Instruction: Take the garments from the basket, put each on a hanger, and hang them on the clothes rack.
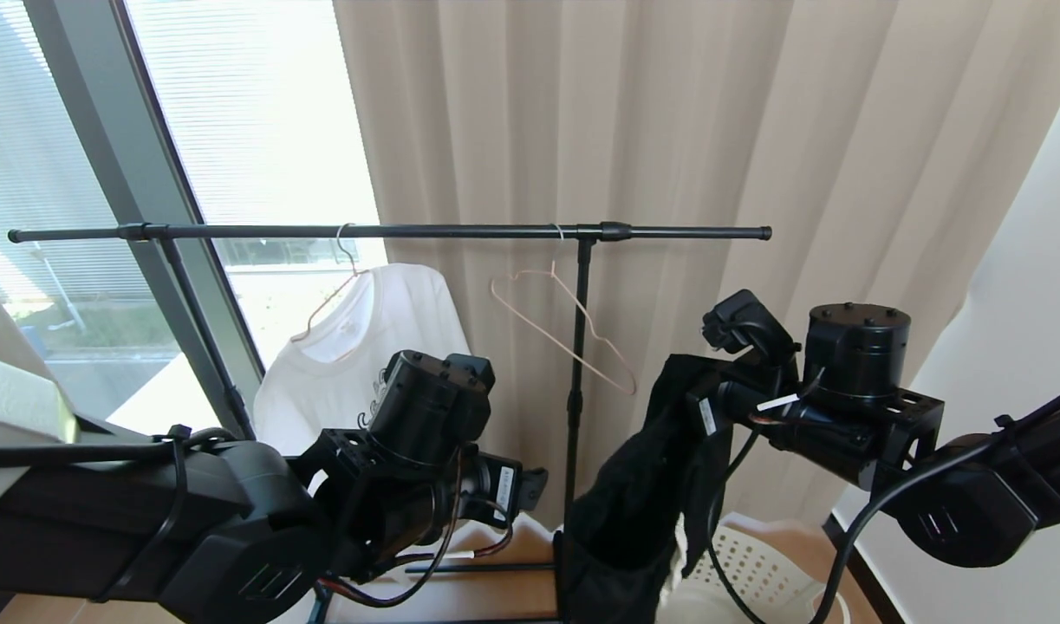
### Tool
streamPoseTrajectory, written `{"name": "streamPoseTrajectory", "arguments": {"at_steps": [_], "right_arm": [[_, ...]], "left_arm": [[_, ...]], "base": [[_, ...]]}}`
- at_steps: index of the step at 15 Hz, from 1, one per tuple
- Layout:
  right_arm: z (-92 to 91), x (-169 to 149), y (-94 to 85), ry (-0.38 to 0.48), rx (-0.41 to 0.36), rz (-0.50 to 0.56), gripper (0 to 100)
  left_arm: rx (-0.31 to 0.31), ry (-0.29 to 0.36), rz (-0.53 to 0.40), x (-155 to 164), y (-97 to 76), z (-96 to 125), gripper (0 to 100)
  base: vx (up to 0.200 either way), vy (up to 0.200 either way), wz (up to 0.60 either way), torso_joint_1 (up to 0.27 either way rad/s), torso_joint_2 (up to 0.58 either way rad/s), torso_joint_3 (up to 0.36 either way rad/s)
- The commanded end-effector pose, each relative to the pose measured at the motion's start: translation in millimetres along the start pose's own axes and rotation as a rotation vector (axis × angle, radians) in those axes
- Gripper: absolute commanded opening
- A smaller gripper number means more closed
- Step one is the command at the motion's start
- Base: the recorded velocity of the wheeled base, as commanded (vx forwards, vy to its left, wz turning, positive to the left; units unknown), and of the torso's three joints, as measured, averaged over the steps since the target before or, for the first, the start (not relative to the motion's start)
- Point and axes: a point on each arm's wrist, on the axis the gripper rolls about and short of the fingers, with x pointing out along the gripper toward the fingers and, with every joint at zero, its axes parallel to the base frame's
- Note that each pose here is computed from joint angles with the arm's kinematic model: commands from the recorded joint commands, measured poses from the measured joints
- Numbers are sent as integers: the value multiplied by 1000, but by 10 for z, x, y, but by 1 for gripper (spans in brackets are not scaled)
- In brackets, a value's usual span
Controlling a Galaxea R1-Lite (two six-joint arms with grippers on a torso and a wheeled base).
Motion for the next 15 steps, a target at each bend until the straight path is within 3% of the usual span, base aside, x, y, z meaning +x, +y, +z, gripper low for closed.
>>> {"name": "streamPoseTrajectory", "arguments": {"at_steps": [1,6,12,15], "right_arm": [[22,-26,-65,-9,-2,-19,0],[25,-43,-123,-9,-17,-38,0],[20,-39,-127,-7,-17,-39,0],[20,-39,-127,-7,-17,-39,0]], "left_arm": [[-8,-19,-24,-59,29,0,100],[1,-34,-16,-56,44,24,100],[-1,-37,-8,-47,66,31,100],[-7,-44,12,-38,95,46,100]], "base": [[0,0,0,0,0,0],[0,0,0,0,0,0],[0,-200,0,4,3,1],[200,-133,0,-2,4,1]]}}
